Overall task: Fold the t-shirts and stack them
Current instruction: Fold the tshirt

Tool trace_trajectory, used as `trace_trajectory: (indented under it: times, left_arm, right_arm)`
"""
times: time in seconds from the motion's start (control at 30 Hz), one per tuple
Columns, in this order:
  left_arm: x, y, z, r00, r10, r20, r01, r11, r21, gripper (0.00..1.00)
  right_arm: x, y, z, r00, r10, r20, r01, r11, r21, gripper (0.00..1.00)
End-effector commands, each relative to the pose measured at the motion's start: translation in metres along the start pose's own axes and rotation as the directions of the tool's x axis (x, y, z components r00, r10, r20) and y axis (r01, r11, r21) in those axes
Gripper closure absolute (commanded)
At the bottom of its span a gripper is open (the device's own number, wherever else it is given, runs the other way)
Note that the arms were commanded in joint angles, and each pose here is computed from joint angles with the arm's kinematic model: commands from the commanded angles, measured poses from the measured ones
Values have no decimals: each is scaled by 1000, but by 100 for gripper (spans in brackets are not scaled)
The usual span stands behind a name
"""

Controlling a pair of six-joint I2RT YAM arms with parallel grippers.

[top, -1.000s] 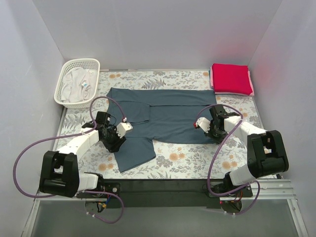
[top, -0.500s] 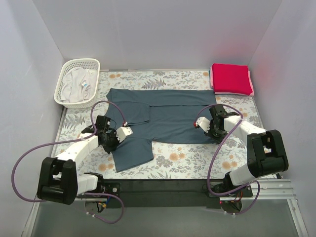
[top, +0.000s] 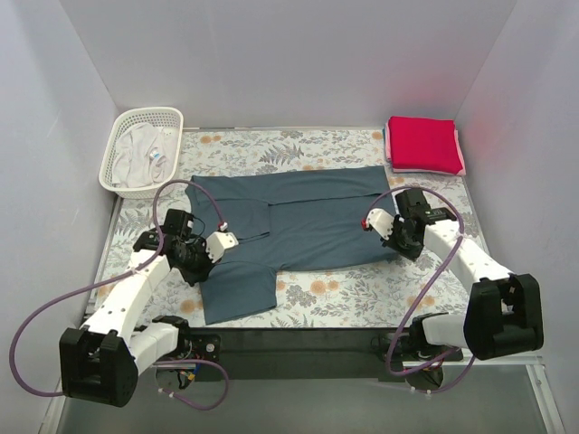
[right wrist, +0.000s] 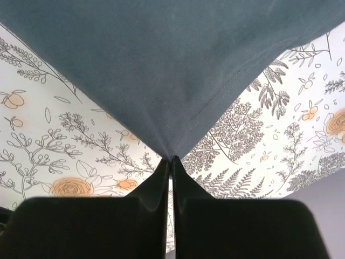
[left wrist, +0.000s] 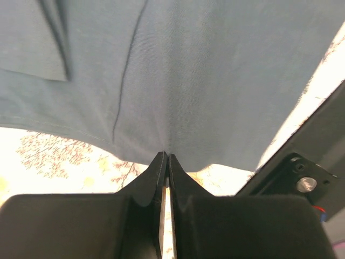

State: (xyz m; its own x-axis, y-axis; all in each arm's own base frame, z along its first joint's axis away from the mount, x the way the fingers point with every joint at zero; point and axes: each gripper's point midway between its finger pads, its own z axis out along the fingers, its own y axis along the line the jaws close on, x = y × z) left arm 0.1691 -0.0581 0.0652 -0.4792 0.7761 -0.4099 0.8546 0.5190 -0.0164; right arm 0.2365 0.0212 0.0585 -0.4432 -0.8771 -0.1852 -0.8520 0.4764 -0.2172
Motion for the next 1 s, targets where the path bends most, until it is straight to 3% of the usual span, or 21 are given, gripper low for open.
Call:
trace_trajectory:
  times: [0.0,0.57,0.97]
  left_arm:
    - [-14,3,-21,999,-31,36,31,1000,4,100]
    - [-98,120,-44,982,-100,159,114,990,-82,100]
    - [-115,194,-8,977,-153,150,174,975,-138,100]
  right_arm:
    - [-3,-12,-15,1000,-12,21,11,1000,10,99]
    - [-64,-97,-15,998,-16,63,13,999,44,99]
    - [-98,-161,11,998,-36,42,32,996,81,99]
